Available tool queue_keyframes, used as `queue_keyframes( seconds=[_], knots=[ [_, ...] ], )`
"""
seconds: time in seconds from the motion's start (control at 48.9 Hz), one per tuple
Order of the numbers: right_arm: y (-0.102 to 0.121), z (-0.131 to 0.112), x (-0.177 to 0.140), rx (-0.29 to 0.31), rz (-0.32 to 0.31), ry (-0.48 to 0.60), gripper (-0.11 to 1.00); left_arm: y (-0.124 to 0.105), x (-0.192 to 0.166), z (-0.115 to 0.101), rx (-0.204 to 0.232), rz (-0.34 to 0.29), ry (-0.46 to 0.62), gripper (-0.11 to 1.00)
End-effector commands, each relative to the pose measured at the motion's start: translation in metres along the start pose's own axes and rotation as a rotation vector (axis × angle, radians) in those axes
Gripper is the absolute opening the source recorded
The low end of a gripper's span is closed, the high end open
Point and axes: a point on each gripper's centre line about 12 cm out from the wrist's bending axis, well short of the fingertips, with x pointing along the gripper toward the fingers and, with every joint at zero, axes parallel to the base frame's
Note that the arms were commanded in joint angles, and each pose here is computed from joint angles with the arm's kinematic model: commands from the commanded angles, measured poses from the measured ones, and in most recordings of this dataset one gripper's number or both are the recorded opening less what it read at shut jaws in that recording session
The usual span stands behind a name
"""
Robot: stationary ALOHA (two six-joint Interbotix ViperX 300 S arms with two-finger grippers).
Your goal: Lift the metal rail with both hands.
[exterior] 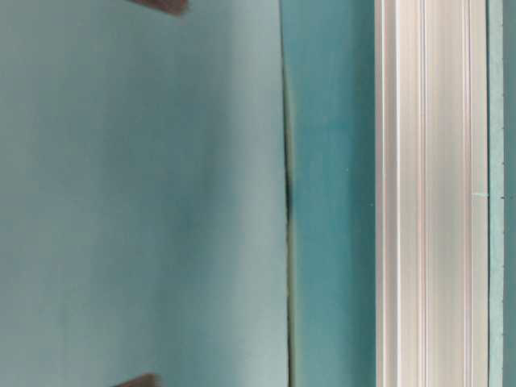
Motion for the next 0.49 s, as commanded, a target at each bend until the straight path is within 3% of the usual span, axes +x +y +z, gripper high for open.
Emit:
queue_keyframes(
  seconds=[0.0, 0.123, 0.471],
  knots=[
    [0.001, 0.008, -0.014, 0.010, 0.011, -0.073, 0.95, -0.001, -0.019, 0.015, 0.000, -0.006, -0.115, 0.93],
    [0.001, 0.014, -0.033, -0.006, 0.020, -0.179, 0.94, -0.001, -0.035, 0.022, 0.001, -0.009, -0.210, 0.93],
    [0.002, 0.019, -0.092, -0.030, 0.058, -0.457, 0.91, -0.001, -0.075, 0.026, 0.000, -0.015, -0.348, 0.93]
  ],
)
